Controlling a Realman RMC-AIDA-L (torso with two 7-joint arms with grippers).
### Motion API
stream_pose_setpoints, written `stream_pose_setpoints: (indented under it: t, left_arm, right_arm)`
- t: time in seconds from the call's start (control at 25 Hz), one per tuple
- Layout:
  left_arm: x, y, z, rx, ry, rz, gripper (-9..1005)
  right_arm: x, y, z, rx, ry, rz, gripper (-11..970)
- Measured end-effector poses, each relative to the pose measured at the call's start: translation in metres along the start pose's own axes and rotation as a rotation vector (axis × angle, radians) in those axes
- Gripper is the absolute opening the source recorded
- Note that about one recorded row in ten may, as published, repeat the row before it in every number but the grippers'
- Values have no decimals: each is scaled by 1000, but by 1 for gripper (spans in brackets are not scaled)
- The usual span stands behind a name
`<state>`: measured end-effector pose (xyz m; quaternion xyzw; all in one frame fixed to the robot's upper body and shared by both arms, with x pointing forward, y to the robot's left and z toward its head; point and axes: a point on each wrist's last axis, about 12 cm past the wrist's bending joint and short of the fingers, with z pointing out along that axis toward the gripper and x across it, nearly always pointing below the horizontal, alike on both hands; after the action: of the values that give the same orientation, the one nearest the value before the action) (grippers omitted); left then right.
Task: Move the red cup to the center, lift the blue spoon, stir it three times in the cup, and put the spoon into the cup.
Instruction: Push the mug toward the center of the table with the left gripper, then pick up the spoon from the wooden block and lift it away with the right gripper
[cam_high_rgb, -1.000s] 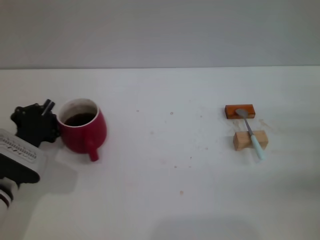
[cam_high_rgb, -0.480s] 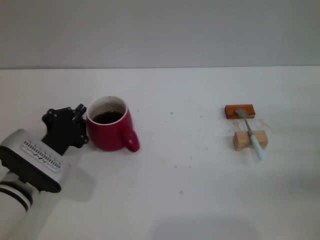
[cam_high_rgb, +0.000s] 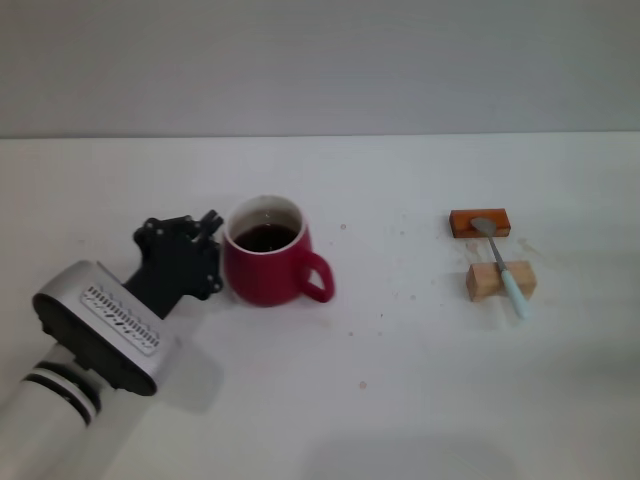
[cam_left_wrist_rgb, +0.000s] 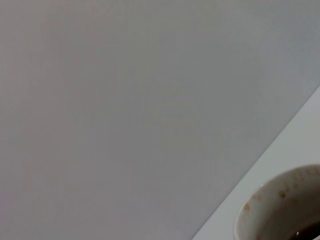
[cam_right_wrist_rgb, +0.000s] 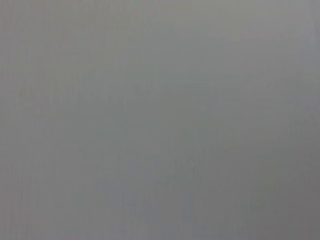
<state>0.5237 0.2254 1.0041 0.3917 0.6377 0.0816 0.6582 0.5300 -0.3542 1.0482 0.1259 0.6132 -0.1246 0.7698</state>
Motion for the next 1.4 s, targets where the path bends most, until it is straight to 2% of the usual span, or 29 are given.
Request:
stream_pose_setpoints:
  t: [0.08, 0.56, 0.84, 0.88, 0.92, 0.96, 1.0, 1.04, 1.2, 1.32, 1.4]
  left_arm:
    - [-8, -7, 3, 25, -31, -11, 102]
    - [-31, -27, 8, 95, -112, -37, 117]
    - [-32, -27, 9, 86, -113, -53, 126]
    - [-30, -19, 10, 37, -97, -78, 128]
    - [-30, -19, 10, 37, -97, -78, 129]
    - [-24, -3, 10, -77, -64, -147, 130]
    - [-24, -3, 10, -77, -64, -147, 131]
    - [-22, 5, 10, -130, -53, -186, 133]
    - [-8, 47, 0, -389, -64, -442, 138]
    - [4, 73, -12, -537, -104, -642, 142]
    - [13, 84, -17, -598, -112, -745, 144]
  right_arm:
    - [0, 0, 1, -1, -2, -1, 699]
    - [0, 0, 1, -2, -2, -3, 699]
    - [-1, 0, 2, -3, -2, -3, 699]
    - [-1, 1, 2, -3, -2, -3, 698]
    - [-1, 1, 2, -3, -2, -3, 698]
    - [0, 1, 1, -3, -2, -2, 698]
    - [0, 2, 1, -4, -1, -1, 698]
    - [0, 2, 0, -6, 0, 1, 698]
    - [2, 5, -3, -8, 6, 8, 698]
    - [3, 4, -7, -4, 12, 13, 698]
    - [4, 3, -10, 2, 15, 20, 698]
